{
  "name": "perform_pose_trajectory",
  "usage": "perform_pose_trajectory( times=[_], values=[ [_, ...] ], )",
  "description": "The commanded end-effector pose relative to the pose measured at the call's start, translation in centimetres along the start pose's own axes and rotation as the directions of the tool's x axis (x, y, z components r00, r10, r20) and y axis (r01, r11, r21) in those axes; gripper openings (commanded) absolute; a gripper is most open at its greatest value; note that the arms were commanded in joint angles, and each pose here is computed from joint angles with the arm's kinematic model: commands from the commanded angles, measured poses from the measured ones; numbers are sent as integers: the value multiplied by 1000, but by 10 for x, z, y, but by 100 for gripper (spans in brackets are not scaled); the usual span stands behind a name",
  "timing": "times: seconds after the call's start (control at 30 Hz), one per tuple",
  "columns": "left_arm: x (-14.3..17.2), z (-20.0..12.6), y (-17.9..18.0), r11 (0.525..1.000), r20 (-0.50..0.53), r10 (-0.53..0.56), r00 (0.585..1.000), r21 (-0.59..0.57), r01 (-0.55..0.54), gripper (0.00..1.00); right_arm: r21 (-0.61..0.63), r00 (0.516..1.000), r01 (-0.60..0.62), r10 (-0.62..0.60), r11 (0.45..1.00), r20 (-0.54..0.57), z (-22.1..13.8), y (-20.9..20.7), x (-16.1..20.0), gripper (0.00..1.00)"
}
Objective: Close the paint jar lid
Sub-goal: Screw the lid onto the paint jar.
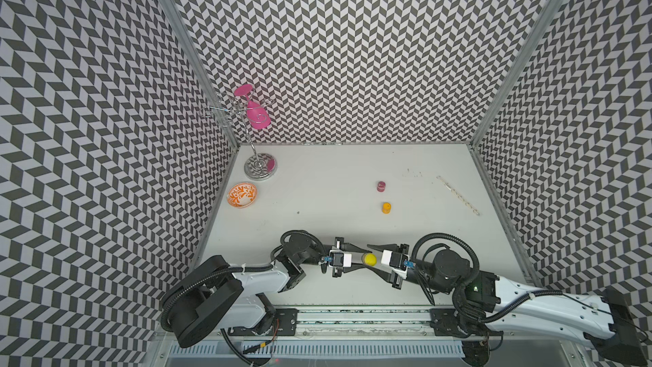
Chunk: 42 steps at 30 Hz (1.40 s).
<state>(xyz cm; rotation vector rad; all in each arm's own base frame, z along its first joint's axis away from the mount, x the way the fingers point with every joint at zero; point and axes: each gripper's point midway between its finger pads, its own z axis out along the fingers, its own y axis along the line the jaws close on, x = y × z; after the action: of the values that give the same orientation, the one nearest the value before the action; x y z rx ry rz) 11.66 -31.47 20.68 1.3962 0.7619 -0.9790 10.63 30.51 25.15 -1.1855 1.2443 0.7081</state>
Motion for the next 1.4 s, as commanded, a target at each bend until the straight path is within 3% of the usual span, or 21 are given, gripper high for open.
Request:
perform_pose_trajectory(
  times=[0.0,0.33,0.67,0.77,0.87,1.0,1.13,1.23,1.37],
  values=[
    [-4,3,8,1000,5,12,1000,-7,-12,27,5,1000,-8,8,1000,12,6,-3,-6,47],
    [-2,4,8,1000,0,12,1000,-8,-12,27,25,1000,-19,19,999,8,5,-7,-6,41],
    [1,5,10,1000,-10,7,1000,-12,-7,27,44,999,-32,31,999,19,7,-11,-7,22],
    [2,4,15,999,-21,8,1000,-43,-9,27,70,998,-51,49,996,26,8,-15,-7,17],
    [5,0,30,988,-47,26,999,-151,-32,26,115,994,-103,99,988,40,9,-23,-7,10],
    [8,-12,54,936,-104,67,992,-338,-98,26,156,980,-195,185,968,77,14,-31,-8,3],
    [4,-26,68,860,-152,113,982,-480,-173,26,221,955,-294,292,930,43,25,-42,-1,0],
    [-7,-44,79,782,-148,138,979,-590,-199,25,300,919,-379,394,875,13,31,-53,7,0],
    [-18,-71,93,664,-148,148,978,-718,-209,25,378,856,-494,514,783,54,37,-62,21,0]
  ],
)
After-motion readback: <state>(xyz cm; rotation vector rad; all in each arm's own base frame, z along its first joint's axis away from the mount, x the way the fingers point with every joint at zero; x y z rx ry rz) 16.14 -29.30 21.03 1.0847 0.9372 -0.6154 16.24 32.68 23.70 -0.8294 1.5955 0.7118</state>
